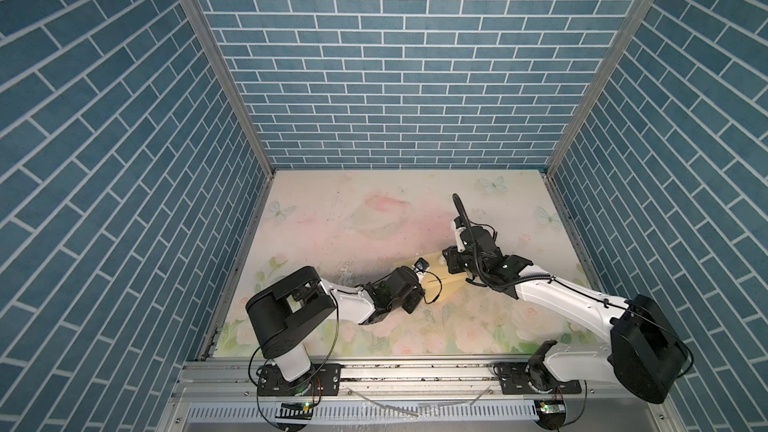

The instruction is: Place the letter into the envelope and seal it

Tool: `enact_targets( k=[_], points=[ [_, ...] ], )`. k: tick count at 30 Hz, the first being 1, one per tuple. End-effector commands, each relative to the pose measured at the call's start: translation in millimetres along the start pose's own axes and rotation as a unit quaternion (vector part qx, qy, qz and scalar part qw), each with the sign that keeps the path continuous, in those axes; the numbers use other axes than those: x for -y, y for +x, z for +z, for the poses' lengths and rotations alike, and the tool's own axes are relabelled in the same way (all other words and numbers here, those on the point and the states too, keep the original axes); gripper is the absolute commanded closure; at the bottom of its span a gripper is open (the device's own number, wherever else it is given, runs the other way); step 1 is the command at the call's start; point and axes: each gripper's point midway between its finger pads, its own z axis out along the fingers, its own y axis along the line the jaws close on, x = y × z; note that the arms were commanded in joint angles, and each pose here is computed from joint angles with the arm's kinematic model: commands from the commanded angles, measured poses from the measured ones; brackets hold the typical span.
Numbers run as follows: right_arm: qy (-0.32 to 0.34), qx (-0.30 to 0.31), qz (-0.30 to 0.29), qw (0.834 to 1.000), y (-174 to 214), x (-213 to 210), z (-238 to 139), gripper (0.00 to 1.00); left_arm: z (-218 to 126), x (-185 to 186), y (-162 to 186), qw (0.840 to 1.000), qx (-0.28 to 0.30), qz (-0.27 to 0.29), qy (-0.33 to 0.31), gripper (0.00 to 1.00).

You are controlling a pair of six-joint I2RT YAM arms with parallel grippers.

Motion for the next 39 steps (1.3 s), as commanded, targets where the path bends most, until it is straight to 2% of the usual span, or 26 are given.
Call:
enact_targets(
  k=[1,8,16,24,37,39],
  points=[
    [0.007,0.018,0.003,1.0,-14,-15,7,1.0,2,-1,15,1.0,-0.009,-0.009,-0.002,0.49],
    [0.011,0.017,-0.015,1.0,-9,-34,25,1.0,-1,0,17,1.0,0.002,-0.017,0.004,0.56],
    [0.023,0.016,-0.024,0.999,-6,-35,35,1.0,-1,-3,19,1.0,0.009,-0.025,-0.001,0.74],
    [0.026,0.001,-0.037,0.999,2,-40,46,1.0,-1,-5,20,0.999,0.011,-0.029,-0.005,0.82],
    [0.074,-0.064,-0.078,0.992,25,-27,58,1.0,1,-13,24,0.999,-0.003,-0.039,-0.033,1.0],
    [0.083,-0.072,-0.083,0.99,28,-23,58,1.0,1,-13,24,0.999,-0.003,-0.04,-0.032,1.0]
  ],
)
